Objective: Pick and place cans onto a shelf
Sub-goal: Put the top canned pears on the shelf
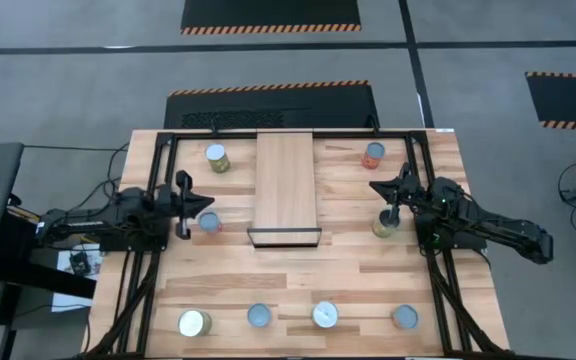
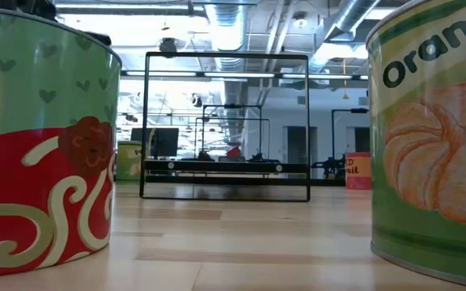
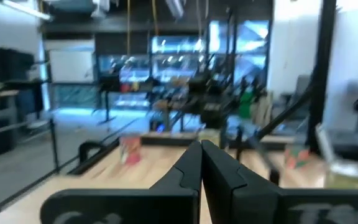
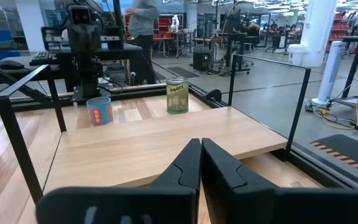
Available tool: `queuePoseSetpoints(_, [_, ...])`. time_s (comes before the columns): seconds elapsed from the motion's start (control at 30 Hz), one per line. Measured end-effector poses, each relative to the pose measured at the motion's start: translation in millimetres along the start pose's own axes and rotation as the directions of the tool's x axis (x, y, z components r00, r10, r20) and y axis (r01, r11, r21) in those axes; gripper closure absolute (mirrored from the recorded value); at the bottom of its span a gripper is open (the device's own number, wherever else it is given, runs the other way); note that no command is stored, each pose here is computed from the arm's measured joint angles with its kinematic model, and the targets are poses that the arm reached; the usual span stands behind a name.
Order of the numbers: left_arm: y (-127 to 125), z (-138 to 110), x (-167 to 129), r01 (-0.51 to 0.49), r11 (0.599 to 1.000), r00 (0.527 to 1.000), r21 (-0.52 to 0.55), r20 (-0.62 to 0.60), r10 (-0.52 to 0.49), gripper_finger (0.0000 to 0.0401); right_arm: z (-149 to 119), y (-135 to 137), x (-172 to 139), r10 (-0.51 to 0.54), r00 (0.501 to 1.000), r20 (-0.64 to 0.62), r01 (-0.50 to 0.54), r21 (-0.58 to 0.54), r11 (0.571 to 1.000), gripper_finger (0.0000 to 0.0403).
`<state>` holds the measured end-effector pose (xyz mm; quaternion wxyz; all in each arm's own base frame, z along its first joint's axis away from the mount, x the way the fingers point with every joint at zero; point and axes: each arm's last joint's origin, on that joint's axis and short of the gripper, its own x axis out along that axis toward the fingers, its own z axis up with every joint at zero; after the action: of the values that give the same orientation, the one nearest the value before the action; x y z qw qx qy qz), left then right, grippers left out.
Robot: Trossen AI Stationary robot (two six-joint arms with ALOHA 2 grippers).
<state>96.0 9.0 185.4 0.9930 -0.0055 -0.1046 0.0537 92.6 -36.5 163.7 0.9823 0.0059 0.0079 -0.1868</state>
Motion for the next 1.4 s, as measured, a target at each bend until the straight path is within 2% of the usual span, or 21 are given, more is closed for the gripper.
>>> queuePoseSetpoints(0.23, [0.3, 18.9, -1.9, -0.017, 1.0, 0.98, 0.006, 0.196, 0.016, 0.0401, 0.0, 0.0, 0.0, 0.0, 1.0, 0.0, 0.0, 0.0, 1.0, 0.0365])
queuePoseSetpoints(0.43, [-2.0, 30.8, -4.6, 0.04, 0.997, 0.952, 0.068, 0.3, -0.059, 0.0401, 0.0, 0.0, 0.0, 0.0, 1.0, 0.0, 0.0, 0.0, 1.0, 0.0365])
queuePoseSetpoints(0.6, [-1.1, 44.3, -0.8, 0.016, 0.999, 0.967, 0.044, 0.254, -0.027, 0.0401, 0.1, 0.0, 0.0, 0.0, 1.0, 0.001, 0.0, 0.0, 1.0, 0.0365])
queuePoseSetpoints(0.7, [2.3, 44.3, 8.2, -0.102, 0.994, 0.982, 0.025, 0.159, 0.097, 0.0401, 0.1, 0.0, 0.0, 0.0, 1.0, 0.0, 0.0, 0.0, 1.0, 0.0365])
queuePoseSetpoints(0.87, [9.9, 56.2, 27.2, -0.354, 0.934, 0.935, 0.042, 0.033, 0.353, 0.0401, 0.0, 0.0, 0.0, 0.0, 1.0, 0.0, 0.0, 0.0, 1.0, 0.0365])
queuePoseSetpoints(1.0, [16.1, 75.5, 44.9, -0.392, 0.916, 0.906, 0.085, -0.14, 0.4, 0.0401, 0.2, 0.0, 0.0, 0.0, 1.0, 0.001, 0.0, 0.0, 1.0, 0.0365])
queuePoseSetpoints(1.07, [20.5, 87.3, 54.1, -0.41, 0.907, 0.878, 0.093, -0.227, 0.421, 0.0401, 0.0, 0.0, 0.0, 0.0, 1.0, 0.0, 0.0, 0.0, 1.0, 0.0365])
queuePoseSetpoints(1.17, [29.8, 99.9, 67.1, -0.443, 0.884, 0.805, 0.147, -0.369, 0.464, 0.0401, 0.1, 0.0, 0.0, 0.0, 1.0, 0.0, 0.0, 0.0, 1.0, 0.0365])
queuePoseSetpoints(1.27, [43.0, 108.1, 79.6, -0.462, 0.866, 0.706, 0.193, -0.511, 0.49, 0.0401, 0.1, 0.0, 0.0, 0.0, 1.0, 0.001, 0.0, 0.0, 1.0, 0.0365])
queuePoseSetpoints(1.33, [53.4, 114.6, 88.8, -0.458, 0.868, 0.652, 0.191, -0.593, 0.473, 0.0401, 0.0, 0.0, 0.0, 0.0, 1.0, 0.0, 0.0, 0.0, 1.0, 0.0365])
queuePoseSetpoints(1.4, [64.8, 116.5, 96.0, -0.453, 0.869, 0.567, 0.198, -0.688, 0.453, 0.0401, 0.1, 0.0, 0.0, 0.0, 1.0, 0.001, 0.0, 0.0, 1.0, 0.0365])
